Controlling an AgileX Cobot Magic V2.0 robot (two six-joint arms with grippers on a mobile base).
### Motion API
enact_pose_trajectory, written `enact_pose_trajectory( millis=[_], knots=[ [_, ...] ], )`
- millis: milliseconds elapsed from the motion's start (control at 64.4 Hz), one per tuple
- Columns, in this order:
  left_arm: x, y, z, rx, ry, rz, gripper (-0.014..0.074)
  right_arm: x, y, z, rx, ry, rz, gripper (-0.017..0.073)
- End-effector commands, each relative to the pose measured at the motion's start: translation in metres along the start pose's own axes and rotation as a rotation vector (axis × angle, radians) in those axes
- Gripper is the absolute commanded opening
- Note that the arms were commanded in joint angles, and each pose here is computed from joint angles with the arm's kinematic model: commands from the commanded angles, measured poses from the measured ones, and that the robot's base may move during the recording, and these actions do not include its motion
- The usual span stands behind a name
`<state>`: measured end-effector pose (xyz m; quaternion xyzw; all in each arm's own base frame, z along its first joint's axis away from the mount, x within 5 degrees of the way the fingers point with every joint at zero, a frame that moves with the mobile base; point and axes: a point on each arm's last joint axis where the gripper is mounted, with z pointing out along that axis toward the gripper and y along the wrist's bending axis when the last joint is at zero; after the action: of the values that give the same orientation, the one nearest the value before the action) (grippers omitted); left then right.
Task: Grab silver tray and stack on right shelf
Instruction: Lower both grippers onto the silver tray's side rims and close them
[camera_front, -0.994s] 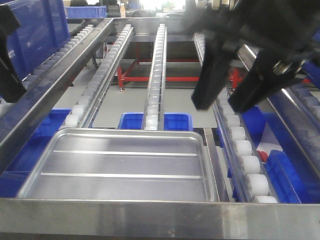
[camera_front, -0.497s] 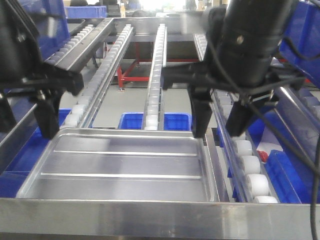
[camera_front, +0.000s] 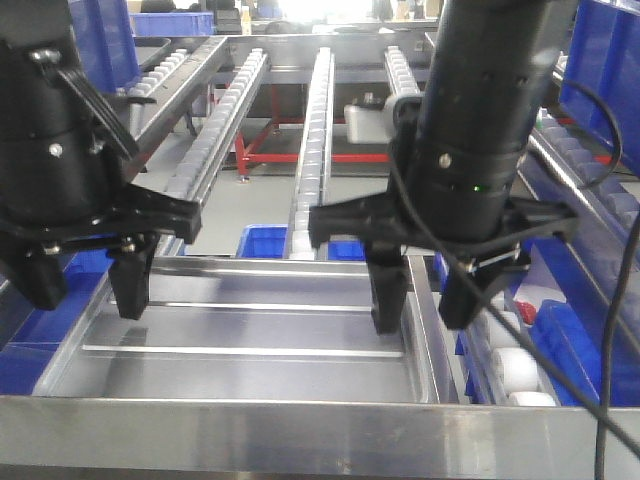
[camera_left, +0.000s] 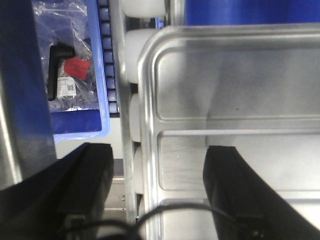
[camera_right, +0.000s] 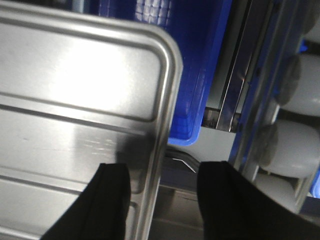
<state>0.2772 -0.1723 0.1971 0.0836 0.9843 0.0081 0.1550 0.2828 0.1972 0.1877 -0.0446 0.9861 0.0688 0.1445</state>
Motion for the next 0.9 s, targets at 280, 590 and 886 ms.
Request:
enact_pose_trajectory(
  millis=[280,590,886],
  knots=[
    [-0.01,-0.004,-0.004,0.023,-0.059,-0.006,0.0314,-0.012,0.006,-0.012,-0.05,-0.089,-0.003,0.0425],
    [-0.01,-0.005,-0.003,0.035,-0.075,-0.004,0.0047,-0.012,0.006,-0.011,-0.046,-0.083,-0.003,0.009],
    [-0.006,-0.005,0.002,0.043,-0.076,-0.033,-0.0093,-0.011,0.006,-0.011,-0.042,-0.077,-0.003,0.0057]
  ],
)
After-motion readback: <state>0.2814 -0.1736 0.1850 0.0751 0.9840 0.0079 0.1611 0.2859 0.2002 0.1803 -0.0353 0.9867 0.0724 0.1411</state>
